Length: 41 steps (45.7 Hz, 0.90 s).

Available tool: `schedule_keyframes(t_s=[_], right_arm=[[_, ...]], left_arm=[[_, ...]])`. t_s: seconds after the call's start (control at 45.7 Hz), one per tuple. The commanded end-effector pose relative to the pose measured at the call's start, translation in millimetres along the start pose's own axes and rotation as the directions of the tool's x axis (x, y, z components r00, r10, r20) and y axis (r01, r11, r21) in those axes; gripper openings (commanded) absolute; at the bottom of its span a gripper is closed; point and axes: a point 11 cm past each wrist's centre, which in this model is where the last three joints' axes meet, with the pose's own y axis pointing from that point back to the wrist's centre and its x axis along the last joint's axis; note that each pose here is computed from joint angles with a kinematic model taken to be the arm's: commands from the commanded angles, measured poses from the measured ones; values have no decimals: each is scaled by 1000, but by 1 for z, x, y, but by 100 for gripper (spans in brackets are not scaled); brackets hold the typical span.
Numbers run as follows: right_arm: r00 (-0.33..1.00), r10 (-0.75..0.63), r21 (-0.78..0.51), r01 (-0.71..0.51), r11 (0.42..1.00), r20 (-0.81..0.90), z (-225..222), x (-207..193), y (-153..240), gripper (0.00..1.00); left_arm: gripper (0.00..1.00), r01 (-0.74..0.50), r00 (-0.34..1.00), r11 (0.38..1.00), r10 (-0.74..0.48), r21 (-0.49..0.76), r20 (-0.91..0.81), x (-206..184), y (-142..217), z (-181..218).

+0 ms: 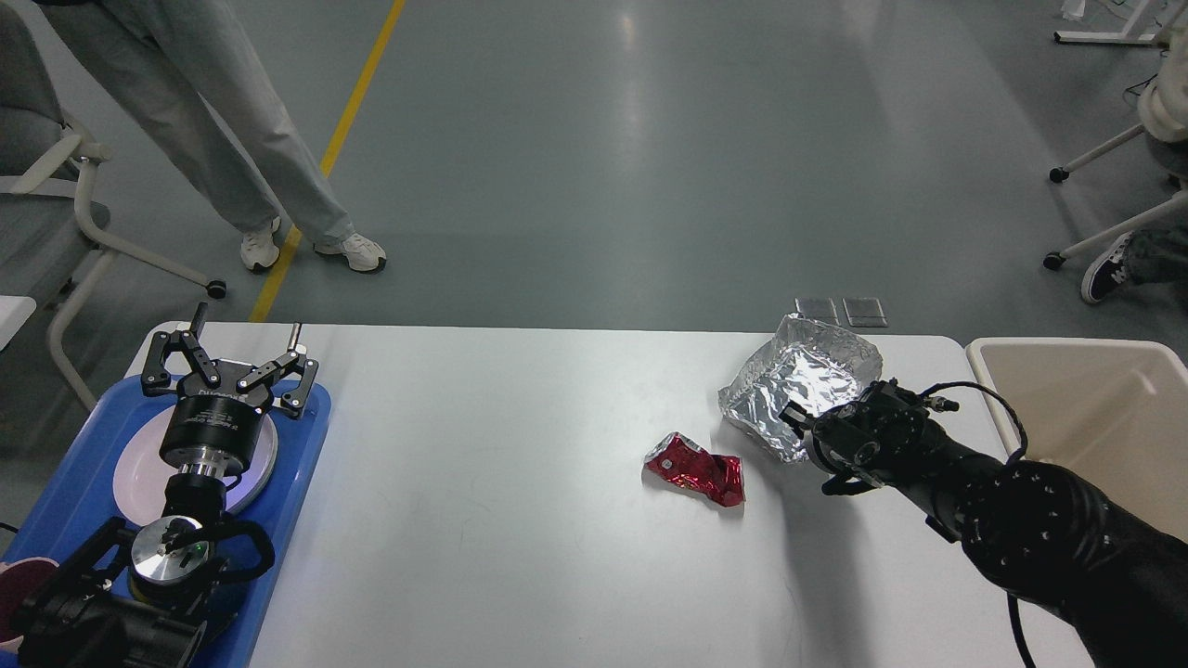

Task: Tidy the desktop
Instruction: 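Grasp the crumpled foil wrapper with the right gripper, then carry the foil wrapper into the white bin and release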

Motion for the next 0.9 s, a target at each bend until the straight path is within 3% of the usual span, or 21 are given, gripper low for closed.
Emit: schedule_keyframes(t_s=[0.0, 0.197, 0.394, 0.591, 0.788, 0.875], right_arm=[[1000, 7, -8, -7, 1000, 6, 5, 7, 0, 0], [998, -57, -21, 56, 998, -3, -2, 17, 17, 0], [994, -102, -39, 103, 994, 25, 22, 70, 64, 0], [991, -135, -54, 134, 989, -12, 42, 106, 135, 0], [976, -168, -76, 159, 984, -141, 49, 109, 208, 0], [956, -237, -67, 229, 971, -171, 57, 110, 232, 0]], left_arm=[[96, 0, 1000, 1000, 0, 0, 0, 0, 0, 0], [96, -1, 1000, 1000, 1, -3, -1, 0, 0, 1], [96, -1, 1000, 1000, 1, -2, -1, 0, 0, 0], [96, 0, 1000, 1000, 0, 0, 0, 0, 0, 0], [96, -1, 1000, 1000, 1, -2, -1, 0, 0, 0], [96, -1, 1000, 1000, 1, -2, -1, 0, 0, 0]])
